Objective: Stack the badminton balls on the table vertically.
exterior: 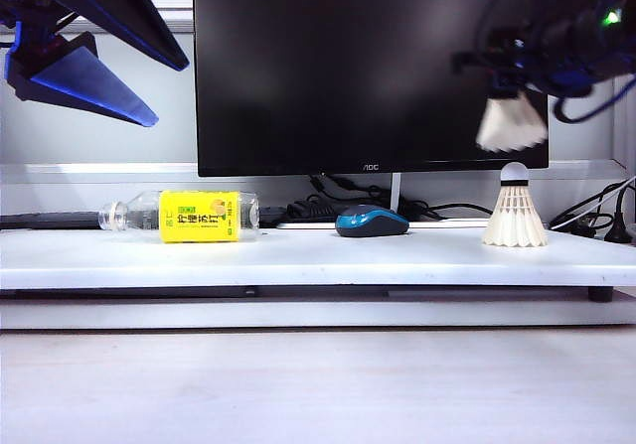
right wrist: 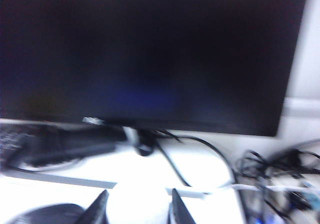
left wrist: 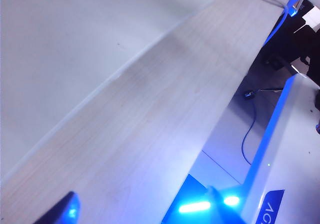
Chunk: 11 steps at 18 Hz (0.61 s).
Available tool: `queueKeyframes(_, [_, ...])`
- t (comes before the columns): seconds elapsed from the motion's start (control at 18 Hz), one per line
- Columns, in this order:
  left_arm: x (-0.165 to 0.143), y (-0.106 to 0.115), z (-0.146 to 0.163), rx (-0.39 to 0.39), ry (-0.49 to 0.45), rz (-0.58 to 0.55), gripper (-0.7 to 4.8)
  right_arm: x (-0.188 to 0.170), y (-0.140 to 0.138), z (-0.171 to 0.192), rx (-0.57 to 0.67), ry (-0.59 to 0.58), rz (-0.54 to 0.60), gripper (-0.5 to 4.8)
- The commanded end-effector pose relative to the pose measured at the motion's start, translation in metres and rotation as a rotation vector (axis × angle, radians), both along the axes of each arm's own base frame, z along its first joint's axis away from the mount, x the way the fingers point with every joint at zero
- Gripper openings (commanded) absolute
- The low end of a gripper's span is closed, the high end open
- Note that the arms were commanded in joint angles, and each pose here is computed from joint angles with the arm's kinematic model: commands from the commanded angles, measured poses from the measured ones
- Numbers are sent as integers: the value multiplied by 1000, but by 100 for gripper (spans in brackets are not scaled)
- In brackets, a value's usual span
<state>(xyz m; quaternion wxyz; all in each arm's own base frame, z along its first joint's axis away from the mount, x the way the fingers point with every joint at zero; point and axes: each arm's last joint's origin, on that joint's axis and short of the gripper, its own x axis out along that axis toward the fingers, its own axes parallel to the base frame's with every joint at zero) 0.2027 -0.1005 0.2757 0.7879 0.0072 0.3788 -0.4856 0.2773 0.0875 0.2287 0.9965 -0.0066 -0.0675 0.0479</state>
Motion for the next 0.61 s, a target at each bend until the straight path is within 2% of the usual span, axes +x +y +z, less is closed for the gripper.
queueKeyframes(0.06, [0, 0, 2, -3, -14, -9, 341, 1, -3, 1, 4, 2, -16, 148])
queueKeyframes(0.22, [0, 0, 2, -1, -18, -12, 341, 3, -3, -8, -10, 70, -12, 148])
queueKeyframes(0.61, [-1, 0, 1, 1, -11, -12, 341, 14, -1, -39, 41, 181, -10, 148])
